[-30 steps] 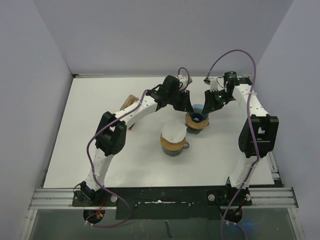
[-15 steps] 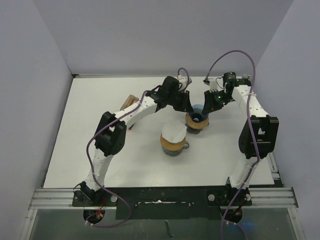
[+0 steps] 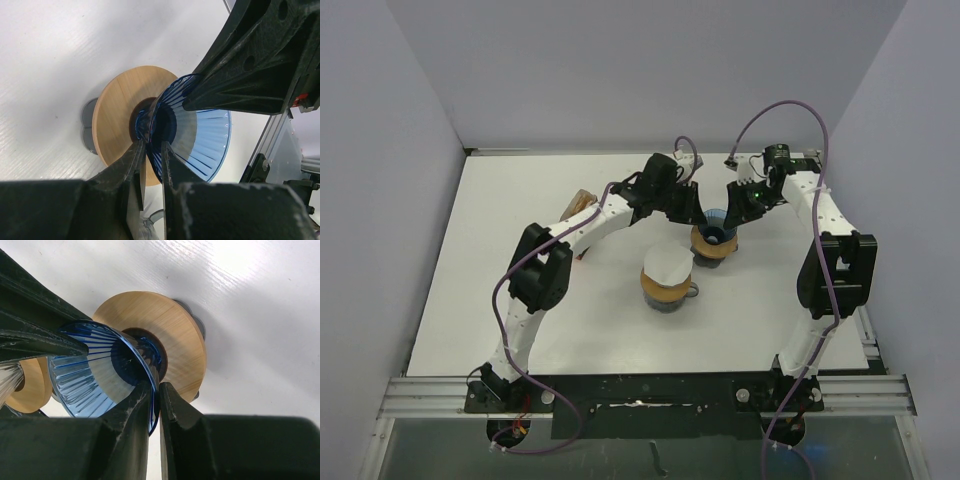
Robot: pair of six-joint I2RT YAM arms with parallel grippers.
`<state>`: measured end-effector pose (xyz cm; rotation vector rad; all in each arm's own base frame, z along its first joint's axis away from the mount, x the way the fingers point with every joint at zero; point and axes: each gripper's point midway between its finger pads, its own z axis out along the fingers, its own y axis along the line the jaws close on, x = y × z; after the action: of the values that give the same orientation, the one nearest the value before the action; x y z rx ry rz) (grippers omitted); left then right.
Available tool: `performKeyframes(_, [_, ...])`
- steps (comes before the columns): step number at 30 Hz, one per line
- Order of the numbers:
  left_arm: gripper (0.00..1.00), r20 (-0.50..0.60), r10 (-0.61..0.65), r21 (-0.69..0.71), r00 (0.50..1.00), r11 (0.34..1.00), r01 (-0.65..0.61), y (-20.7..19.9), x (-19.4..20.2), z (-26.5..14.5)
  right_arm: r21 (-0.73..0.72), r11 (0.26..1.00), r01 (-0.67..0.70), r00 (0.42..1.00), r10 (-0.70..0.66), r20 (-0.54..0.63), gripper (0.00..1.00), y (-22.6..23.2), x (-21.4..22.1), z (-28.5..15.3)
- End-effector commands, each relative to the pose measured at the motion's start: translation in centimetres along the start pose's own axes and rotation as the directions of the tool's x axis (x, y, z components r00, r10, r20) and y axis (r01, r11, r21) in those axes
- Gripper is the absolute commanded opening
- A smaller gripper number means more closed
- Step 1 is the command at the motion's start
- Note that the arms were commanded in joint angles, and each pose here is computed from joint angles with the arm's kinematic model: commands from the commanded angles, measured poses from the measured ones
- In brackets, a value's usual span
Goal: Place the coffee filter in the dripper
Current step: Place the coffee dripper on the coffee server.
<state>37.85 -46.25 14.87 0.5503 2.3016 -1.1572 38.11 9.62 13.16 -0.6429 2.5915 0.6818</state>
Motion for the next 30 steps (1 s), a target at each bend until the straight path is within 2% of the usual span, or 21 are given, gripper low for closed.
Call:
performKeyframes(1, [0.0, -0.134, -0.027, -0.047, 0.991, 0.999, 0.02, 2.2, 5.0, 1.0, 0.023, 0.998, 0.054, 0.996, -0.052, -0.074, 0.12, -0.6, 1.6, 2.9])
performKeyframes(19, [0.0, -0.164, -0.034, -0.054, 0.986, 0.998, 0.026, 2.9, 6.3, 1.5, 0.023, 0.998, 0.053, 0.994, -0.05, -0.097, 0.12, -0.7, 2.4, 3.7])
performKeyframes(30, [0.0, -0.038, 0.035, -0.069, 0.999, 0.997, -0.037, 1.0, -0.2, -0.4, -0.011, 0.996, 0.083, 0.996, -0.084, -0.029, 0.15, 0.3, -1.5, 1.2])
